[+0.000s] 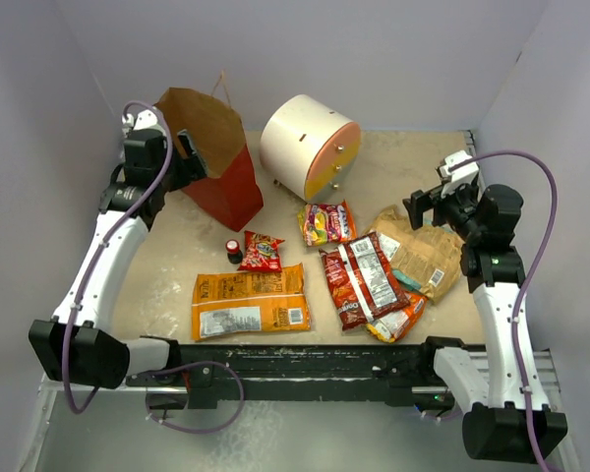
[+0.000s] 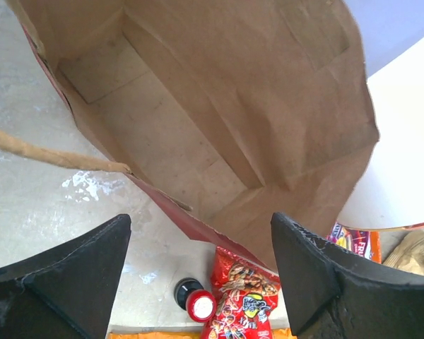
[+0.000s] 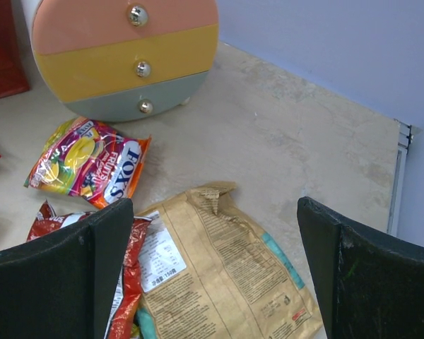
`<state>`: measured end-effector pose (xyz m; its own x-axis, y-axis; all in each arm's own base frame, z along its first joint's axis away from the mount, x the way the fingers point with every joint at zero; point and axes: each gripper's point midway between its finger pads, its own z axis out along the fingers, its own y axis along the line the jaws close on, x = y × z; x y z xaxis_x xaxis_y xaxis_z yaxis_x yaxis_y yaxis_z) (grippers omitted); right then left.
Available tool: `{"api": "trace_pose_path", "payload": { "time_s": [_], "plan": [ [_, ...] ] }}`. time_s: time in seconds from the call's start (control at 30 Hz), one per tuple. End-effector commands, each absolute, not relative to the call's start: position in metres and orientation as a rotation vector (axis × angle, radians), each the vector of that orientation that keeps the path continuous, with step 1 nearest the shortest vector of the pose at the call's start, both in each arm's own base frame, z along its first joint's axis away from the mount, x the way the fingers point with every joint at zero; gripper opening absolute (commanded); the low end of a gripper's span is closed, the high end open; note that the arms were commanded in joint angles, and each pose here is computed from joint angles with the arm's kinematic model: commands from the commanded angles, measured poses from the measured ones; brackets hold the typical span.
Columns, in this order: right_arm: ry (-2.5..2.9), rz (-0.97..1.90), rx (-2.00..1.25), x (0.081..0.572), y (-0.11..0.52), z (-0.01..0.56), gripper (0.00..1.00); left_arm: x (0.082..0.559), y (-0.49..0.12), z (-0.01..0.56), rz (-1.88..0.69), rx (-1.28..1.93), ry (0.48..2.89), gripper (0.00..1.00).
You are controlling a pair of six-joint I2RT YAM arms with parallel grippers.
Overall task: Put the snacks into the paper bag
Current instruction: Adjust the paper bag at the center of the board.
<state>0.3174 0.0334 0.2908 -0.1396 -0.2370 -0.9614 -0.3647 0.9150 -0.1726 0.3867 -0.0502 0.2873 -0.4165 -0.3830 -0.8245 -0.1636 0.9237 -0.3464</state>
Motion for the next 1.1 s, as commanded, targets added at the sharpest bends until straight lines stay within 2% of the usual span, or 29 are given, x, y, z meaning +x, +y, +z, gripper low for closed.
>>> {"api": "trace_pose_path", "payload": {
  "time_s": [0.0,0.23,0.83,1.07],
  "plan": [
    [1.679,0.122,-0.496,0.317,0.037,0.299,1.0,0.399,-0.053,0.288,-0.294,-0.455,2.009,0.82],
    [1.676,0.124,-0.507,0.315,0.038,0.299,1.0,0.406,-0.051,0.276,-0.289,-0.503,2.035,0.72],
    [1.685,0.143,-0.524,0.316,0.041,0.295,1.0,0.412,-0.024,0.291,-0.075,-0.287,2.004,0.32],
    [1.692,0.148,-0.53,0.317,0.041,0.292,1.0,0.412,-0.019,0.305,0.03,-0.075,2.0,0.25]
  ]
}}
